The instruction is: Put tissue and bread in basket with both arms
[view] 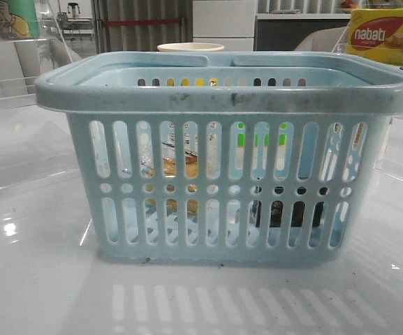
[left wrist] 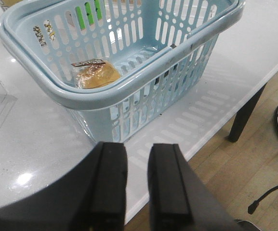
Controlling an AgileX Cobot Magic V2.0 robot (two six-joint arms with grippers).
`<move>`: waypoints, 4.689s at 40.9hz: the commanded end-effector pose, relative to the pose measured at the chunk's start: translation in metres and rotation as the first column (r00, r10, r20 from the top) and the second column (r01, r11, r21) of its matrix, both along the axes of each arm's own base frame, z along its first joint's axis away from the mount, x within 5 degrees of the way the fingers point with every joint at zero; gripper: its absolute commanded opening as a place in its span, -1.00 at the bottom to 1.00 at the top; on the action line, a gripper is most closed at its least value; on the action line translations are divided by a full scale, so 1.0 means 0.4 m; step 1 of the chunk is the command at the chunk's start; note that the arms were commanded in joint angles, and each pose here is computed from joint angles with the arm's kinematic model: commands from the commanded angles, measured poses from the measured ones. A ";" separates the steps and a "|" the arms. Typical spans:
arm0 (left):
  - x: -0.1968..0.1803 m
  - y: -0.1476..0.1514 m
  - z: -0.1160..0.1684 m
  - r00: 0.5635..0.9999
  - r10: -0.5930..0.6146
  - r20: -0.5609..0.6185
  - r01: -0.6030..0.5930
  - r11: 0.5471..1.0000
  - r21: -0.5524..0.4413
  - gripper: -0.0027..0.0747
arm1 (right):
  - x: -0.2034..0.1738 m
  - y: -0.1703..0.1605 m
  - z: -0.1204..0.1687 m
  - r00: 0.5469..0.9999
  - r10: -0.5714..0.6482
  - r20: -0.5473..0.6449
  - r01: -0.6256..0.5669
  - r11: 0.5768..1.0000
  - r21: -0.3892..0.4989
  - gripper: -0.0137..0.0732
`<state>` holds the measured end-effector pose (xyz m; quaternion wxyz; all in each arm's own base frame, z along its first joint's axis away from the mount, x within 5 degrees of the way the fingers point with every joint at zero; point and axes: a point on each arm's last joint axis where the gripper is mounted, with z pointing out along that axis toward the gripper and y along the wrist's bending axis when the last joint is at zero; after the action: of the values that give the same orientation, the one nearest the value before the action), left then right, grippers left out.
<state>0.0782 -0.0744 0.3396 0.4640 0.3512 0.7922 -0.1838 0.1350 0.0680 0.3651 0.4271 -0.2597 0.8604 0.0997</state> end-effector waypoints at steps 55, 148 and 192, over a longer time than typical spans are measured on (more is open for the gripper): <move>-0.013 0.113 -0.018 0.840 0.394 0.373 -0.323 0.916 -0.238 -0.70 | -0.001 0.000 0.031 0.998 0.000 0.060 -0.002 0.999 0.032 -0.56; -0.060 0.180 -0.314 0.587 0.687 0.428 -0.539 0.726 -0.427 -0.70 | -0.001 0.000 0.031 0.998 0.000 0.059 -0.002 1.000 0.032 -0.56; -0.060 0.181 -0.315 0.587 0.689 0.426 -0.541 0.725 -0.426 -0.70 | -0.194 -0.175 -0.327 0.671 -0.502 0.546 0.436 0.862 0.258 -0.56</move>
<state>0.0562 -0.0022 0.2038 0.7092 0.0329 0.7042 0.0064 0.0581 -0.0003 0.2298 0.6426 -0.0318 0.7645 -0.0413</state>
